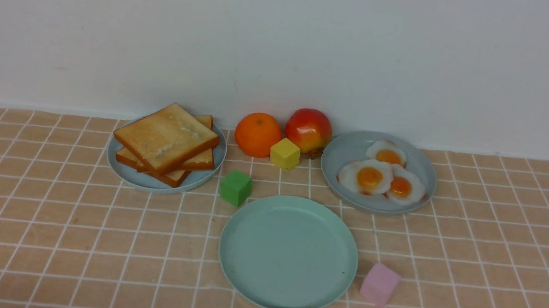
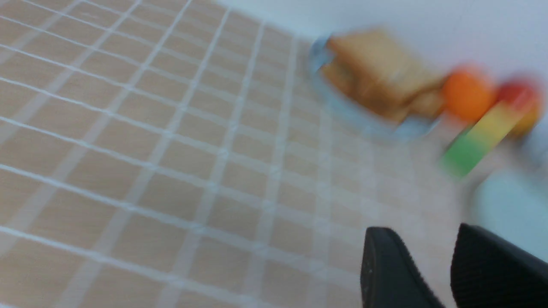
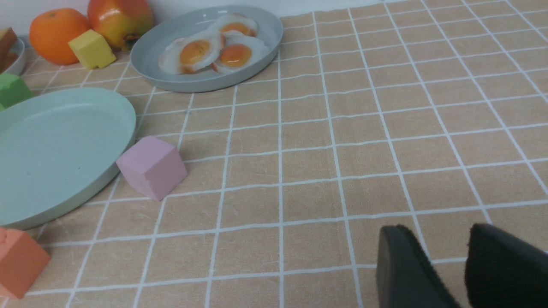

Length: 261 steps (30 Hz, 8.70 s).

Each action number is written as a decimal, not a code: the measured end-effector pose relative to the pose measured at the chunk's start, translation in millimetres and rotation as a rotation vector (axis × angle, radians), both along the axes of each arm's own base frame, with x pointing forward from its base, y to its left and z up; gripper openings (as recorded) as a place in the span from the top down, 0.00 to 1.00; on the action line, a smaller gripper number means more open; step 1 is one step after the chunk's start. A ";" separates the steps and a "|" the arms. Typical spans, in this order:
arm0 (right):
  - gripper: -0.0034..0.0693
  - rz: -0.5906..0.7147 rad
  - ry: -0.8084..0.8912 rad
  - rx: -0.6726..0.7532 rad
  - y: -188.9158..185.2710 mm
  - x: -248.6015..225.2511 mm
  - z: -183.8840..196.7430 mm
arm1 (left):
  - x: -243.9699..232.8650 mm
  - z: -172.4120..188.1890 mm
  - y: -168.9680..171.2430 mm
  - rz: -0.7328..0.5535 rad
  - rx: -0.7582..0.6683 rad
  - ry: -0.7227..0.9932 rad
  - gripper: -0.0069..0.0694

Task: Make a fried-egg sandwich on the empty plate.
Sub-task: Use the left arm to grab a slice of bread, then use the left arm to put a slice of bread into the empty plate in the middle, then use the right arm to grab a fried egg, then use the right arm to place the fried egg on the slice of bread in the middle

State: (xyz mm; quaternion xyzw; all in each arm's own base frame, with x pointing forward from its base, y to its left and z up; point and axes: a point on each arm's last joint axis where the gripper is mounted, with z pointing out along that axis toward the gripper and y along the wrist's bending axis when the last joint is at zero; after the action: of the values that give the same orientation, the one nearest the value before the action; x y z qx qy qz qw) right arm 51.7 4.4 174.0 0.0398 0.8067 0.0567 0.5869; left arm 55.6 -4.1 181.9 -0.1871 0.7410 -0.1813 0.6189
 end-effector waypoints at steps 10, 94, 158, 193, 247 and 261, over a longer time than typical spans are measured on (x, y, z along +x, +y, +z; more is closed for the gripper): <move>0.62 0.000 0.000 0.000 0.0 0.0 0.0 | 0.6 25.7 8.3 0.105 -0.563 -0.281 0.60; 0.92 0.619 0.305 0.031 48.1 11.4 193.3 | 371.2 90.0 -144.5 -0.618 0.867 0.627 0.83; 0.55 0.332 0.661 0.137 82.7 330.3 70.3 | -1.8 155.9 -46.8 -0.766 0.289 -0.237 0.93; 0.55 0.225 0.656 0.269 78.7 442.9 -13.1 | -2.7 151.8 -47.1 -0.770 0.219 -0.211 0.93; 0.85 0.687 0.883 0.263 187.7 321.3 22.7 | 3.0 131.1 -35.1 -0.695 0.488 -0.041 0.90; 0.40 0.577 0.880 0.190 163.3 331.8 19.7 | 8.2 124.0 -41.8 -0.690 0.406 0.077 0.88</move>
State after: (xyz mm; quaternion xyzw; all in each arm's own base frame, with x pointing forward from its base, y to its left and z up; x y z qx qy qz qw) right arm 383.6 167.7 193.7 -0.1107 0.9460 0.2667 0.1473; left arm 63.8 -45.9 305.9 0.1920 0.8038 -0.2214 0.5177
